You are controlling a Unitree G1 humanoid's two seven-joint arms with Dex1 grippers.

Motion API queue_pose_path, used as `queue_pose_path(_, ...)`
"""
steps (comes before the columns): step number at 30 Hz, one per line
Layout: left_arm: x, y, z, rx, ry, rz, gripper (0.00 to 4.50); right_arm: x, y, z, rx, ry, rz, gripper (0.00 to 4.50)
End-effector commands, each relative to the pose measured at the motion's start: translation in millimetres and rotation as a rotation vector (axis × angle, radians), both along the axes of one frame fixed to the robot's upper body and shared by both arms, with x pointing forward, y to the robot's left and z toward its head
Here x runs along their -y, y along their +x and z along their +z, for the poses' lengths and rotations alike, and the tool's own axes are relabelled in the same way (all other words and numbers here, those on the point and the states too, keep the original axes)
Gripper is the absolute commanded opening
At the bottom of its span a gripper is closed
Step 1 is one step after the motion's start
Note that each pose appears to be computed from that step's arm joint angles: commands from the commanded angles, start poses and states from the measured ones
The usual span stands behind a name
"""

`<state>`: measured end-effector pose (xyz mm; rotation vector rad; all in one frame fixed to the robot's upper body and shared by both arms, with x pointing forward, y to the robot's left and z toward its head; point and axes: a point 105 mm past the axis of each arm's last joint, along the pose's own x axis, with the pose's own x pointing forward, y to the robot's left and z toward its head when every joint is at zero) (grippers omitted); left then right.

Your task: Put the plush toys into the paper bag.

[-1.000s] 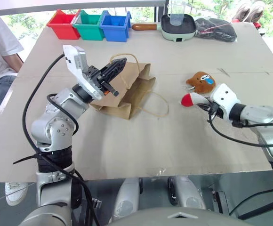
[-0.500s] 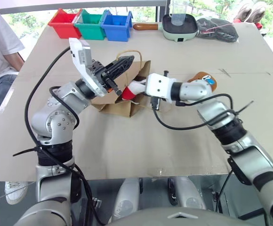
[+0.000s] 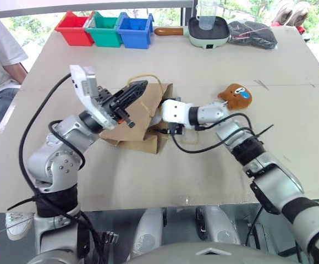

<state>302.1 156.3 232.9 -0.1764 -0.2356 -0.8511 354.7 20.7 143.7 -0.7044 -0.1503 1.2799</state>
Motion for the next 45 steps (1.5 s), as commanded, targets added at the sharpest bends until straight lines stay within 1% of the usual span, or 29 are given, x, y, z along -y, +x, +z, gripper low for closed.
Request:
queue_pose_path(1, -5, -9, 11, 0.064, 0.013, 0.020, 0.00, 22, -12, 34, -0.060, 0.123, -0.006, 4.10)
queue_pose_path(3, -8, -6, 7, 0.059, 0.017, 0.051, 0.00, 50, -25, 40, -0.139, 0.139, -0.021, 4.10)
queue_pose_path(5, -8, -4, 8, 0.067, -0.005, 0.066, 0.00, 80, -26, 43, -0.187, 0.157, -0.103, 4.10)
queue_pose_path(6, -8, -4, 9, 0.070, -0.015, 0.068, 0.00, 92, -21, 45, -0.194, 0.177, -0.162, 4.10)
queue_pose_path(8, -7, -7, 18, 0.102, -0.069, 0.057, 0.00, 118, 1, 49, -0.186, 0.217, -0.338, 4.10)
queue_pose_path(11, -16, -14, 53, 0.140, -0.353, -0.005, 0.00, 157, 31, 46, -0.121, 0.177, -0.565, 4.10)
queue_pose_path(12, -17, -18, 60, 0.139, -0.411, -0.049, 0.00, 166, 38, 42, -0.126, 0.164, -0.619, 4.10)
queue_pose_path(13, -21, -18, 62, 0.131, -0.445, -0.062, 0.00, 176, 46, 38, -0.136, 0.161, -0.678, 4.10)
queue_pose_path(14, -24, -18, 62, 0.122, -0.464, -0.067, 0.00, 181, 51, 35, -0.143, 0.161, -0.715, 4.10)
queue_pose_path(16, -35, -12, 42, 0.057, -0.437, -0.009, 0.00, 191, 64, 25, -0.173, 0.145, -0.782, 4.10)
queue_pose_path(18, -39, -13, 29, 0.019, -0.408, 0.007, 0.00, 197, 73, 12, -0.203, 0.109, -0.825, 4.10)
queue_pose_path(21, -41, -17, 33, 0.026, -0.439, 0.004, 0.00, 200, 83, 0, -0.195, 0.049, -0.852, 4.10)
queue_pose_path(22, -42, -17, 36, 0.032, -0.450, 0.006, 0.00, 199, 84, -1, -0.190, 0.040, -0.845, 4.10)
queue_pose_path(23, -43, -17, 37, 0.035, -0.454, 0.008, 0.00, 196, 85, 1, -0.187, 0.051, -0.825, 3.59)
queue_pose_path(24, -44, -18, 37, 0.035, -0.455, 0.010, 0.00, 194, 85, 3, -0.185, 0.061, -0.810, 3.36)
queue_pose_path(25, -44, -18, 37, 0.034, -0.455, 0.010, 0.00, 192, 85, 4, -0.184, 0.068, -0.800, 2.99)
queue_pose_path(26, -44, -18, 37, 0.033, -0.455, 0.011, 0.00, 191, 84, 6, -0.181, 0.074, -0.788, 2.45)
queue_pose_path(27, -44, -19, 36, 0.030, -0.457, 0.014, 0.00, 190, 83, 8, -0.170, 0.077, -0.769, 2.02)
queue_pose_path(28, -45, -19, 32, 0.020, -0.455, 0.024, 0.00, 188, 81, 18, -0.128, 0.094, -0.739, 1.56)
queue_pose_path(30, -46, -20, 26, 0.004, -0.447, 0.037, 0.00, 176, 72, 47, -0.039, 0.155, -0.637, 0.77)
queue_pose_path(31, -47, -21, 25, 0.001, -0.445, 0.041, 0.00, 167, 64, 63, 0.018, 0.177, -0.577, 0.27)
queue_pose_path(32, -48, -21, 25, 0.001, -0.446, 0.045, 0.00, 156, 56, 76, 0.058, 0.196, -0.507, 0.06)
queue_pose_path(34, -49, -22, 24, 0.000, -0.446, 0.051, 0.00, 135, 37, 94, 0.089, 0.240, -0.385, 0.06)
queue_pose_path(36, -49, -22, 24, -0.002, -0.443, 0.054, 0.00, 122, 24, 103, 0.103, 0.252, -0.313, 0.06)
queue_pose_path(37, -49, -22, 23, -0.003, -0.442, 0.054, 0.00, 118, 20, 106, 0.115, 0.247, -0.290, 0.06)
queue_pose_path(41, -49, -22, 22, -0.007, -0.436, 0.060, 0.00, 97, 11, 141, 0.274, 0.224, -0.205, 0.06)
queue_pose_path(43, -50, -22, 22, -0.004, -0.439, 0.067, 0.00, 83, 2, 146, 0.324, 0.181, -0.119, 0.06)
queue_pose_path(45, -51, -22, 23, -0.002, -0.443, 0.072, 0.00, 69, -7, 141, 0.347, 0.120, -0.038, 0.06)
